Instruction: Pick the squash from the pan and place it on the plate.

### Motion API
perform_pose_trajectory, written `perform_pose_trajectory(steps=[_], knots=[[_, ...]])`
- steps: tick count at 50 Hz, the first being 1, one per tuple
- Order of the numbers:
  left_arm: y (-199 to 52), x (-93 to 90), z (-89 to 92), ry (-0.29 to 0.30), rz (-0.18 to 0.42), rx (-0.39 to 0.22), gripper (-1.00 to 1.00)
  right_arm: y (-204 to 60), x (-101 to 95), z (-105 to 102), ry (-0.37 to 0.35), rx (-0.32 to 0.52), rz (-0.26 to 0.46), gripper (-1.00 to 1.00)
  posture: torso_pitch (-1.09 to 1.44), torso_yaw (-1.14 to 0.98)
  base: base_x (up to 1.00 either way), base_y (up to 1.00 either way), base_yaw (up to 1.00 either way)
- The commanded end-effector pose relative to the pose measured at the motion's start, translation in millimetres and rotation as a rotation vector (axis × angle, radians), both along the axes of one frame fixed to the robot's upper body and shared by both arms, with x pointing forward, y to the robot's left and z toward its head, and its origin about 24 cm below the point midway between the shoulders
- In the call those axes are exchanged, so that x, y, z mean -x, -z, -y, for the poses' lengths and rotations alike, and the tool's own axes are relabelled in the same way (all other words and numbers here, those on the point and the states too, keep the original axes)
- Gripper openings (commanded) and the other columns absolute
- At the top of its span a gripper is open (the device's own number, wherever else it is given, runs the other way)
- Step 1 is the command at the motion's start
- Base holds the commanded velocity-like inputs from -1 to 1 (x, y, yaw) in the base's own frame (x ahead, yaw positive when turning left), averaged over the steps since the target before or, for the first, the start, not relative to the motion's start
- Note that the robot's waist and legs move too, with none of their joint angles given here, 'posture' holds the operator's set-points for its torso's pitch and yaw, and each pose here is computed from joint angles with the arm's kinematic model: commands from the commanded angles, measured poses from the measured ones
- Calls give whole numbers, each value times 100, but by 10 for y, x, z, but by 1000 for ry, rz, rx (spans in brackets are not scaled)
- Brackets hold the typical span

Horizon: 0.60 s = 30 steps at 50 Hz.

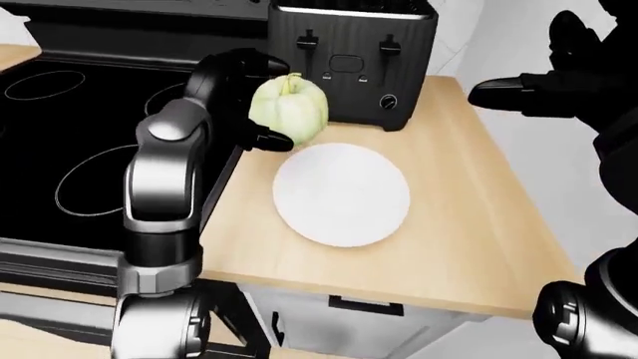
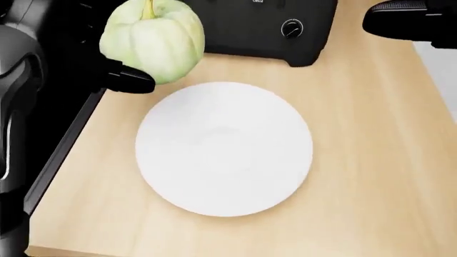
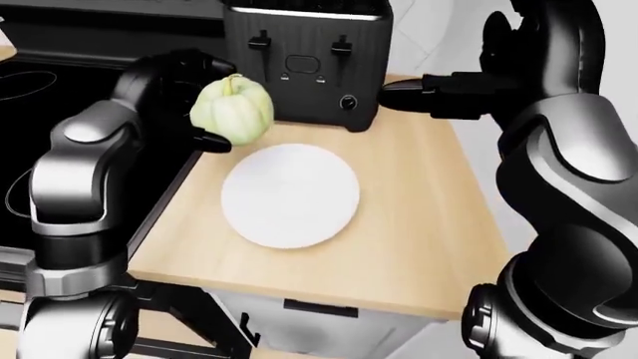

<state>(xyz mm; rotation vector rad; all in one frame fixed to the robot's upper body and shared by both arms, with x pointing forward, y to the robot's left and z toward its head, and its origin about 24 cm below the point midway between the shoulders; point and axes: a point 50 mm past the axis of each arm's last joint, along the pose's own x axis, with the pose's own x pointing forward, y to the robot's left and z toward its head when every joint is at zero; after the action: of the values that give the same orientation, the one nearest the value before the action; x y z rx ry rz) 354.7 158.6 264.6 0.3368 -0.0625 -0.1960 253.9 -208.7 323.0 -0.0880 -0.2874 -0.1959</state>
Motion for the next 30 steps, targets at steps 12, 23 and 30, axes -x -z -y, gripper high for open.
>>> perform_pose_trajectory(steps=[12,23,30], knots=[[-312,305,79,79,123,-25,-22,-105,46,11,10,-2,64,100,0,0,0,0,0],[-226,496,291,175,116,-75,-18,-102,47,13,9,-2,64,100,0,0,0,0,0],[-225,554,428,245,114,-98,-18,-122,61,15,10,-3,68,100,0,0,0,0,0]])
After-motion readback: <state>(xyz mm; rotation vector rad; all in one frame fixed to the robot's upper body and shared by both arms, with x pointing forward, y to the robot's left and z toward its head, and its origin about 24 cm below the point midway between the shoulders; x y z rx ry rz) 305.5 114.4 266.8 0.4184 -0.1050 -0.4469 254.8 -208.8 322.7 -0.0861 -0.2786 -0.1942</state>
